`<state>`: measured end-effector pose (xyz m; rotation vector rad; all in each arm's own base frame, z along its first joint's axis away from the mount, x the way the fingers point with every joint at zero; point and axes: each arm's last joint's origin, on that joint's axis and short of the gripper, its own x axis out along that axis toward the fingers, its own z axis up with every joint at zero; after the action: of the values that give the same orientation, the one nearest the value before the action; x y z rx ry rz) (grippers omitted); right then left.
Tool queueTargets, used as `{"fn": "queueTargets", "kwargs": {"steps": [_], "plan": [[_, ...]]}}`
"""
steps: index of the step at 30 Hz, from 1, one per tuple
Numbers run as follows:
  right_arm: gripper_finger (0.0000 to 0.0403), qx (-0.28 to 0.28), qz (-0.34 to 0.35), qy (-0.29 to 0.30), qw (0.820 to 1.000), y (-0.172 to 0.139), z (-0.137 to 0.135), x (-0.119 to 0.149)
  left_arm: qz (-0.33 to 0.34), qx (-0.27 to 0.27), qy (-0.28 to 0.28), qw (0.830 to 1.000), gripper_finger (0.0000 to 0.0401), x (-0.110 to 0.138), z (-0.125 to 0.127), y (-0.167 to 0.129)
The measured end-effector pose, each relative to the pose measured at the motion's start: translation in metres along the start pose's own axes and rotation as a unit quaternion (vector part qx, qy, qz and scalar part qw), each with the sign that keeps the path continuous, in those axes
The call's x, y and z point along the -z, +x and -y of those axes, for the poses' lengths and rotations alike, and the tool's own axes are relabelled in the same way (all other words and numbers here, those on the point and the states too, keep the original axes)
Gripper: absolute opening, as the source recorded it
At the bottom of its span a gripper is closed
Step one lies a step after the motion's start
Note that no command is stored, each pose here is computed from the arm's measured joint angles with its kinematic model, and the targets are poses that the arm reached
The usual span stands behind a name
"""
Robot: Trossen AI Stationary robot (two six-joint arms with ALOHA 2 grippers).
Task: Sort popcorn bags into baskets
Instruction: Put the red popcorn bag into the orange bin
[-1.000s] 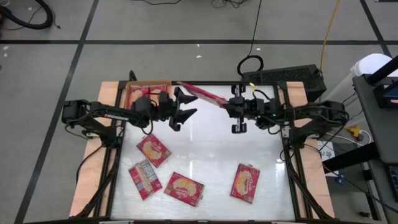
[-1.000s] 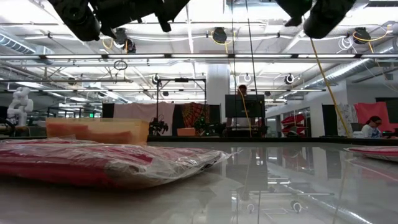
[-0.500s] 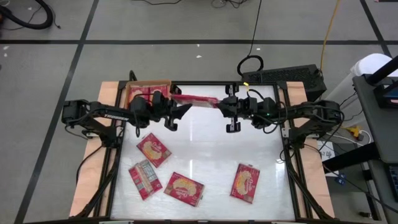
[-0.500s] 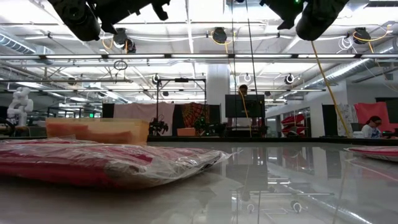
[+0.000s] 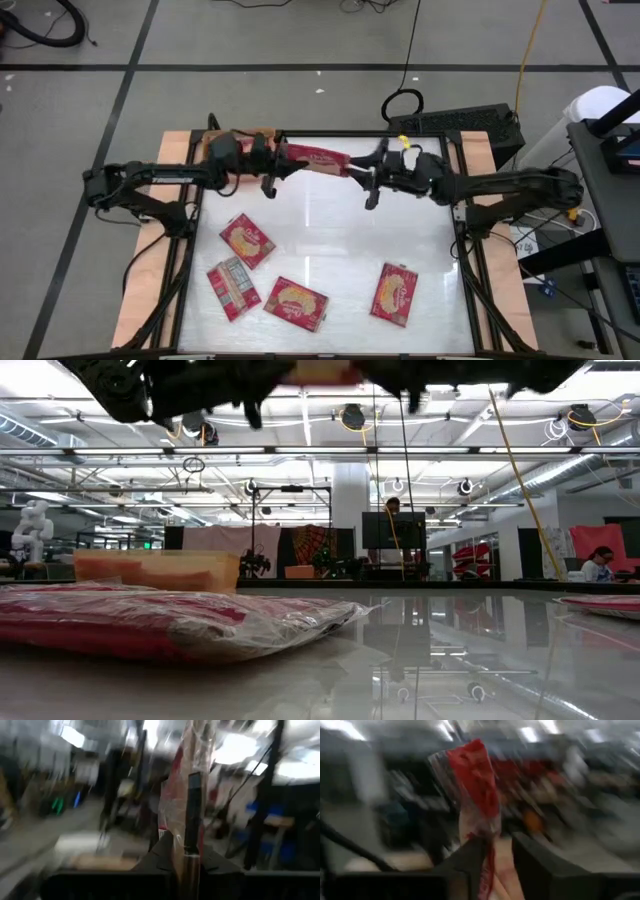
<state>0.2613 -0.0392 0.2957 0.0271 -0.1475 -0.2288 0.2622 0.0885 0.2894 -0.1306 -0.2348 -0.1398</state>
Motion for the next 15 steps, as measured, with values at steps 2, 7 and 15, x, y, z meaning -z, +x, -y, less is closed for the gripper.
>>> {"fn": "queueTargets", "kwargs": {"steps": [2,7,15], "plan": [[0.0125,0.053,-0.059,-0.011,0.997,-0.010,0.000,0.003,-0.056,-0.030,-0.001,0.998,0.0017,0.004,-0.005,-0.007],[0.0178,0.118,-0.110,0.007,0.987,-0.026,0.003,0.001,-0.171,-0.118,-0.016,0.978,0.0029,0.023,-0.013,-0.020],[0.0223,0.104,-0.168,0.002,0.980,-0.008,0.001,0.033,-0.250,-0.143,-0.032,0.957,0.0020,0.046,-0.009,-0.019]]}}
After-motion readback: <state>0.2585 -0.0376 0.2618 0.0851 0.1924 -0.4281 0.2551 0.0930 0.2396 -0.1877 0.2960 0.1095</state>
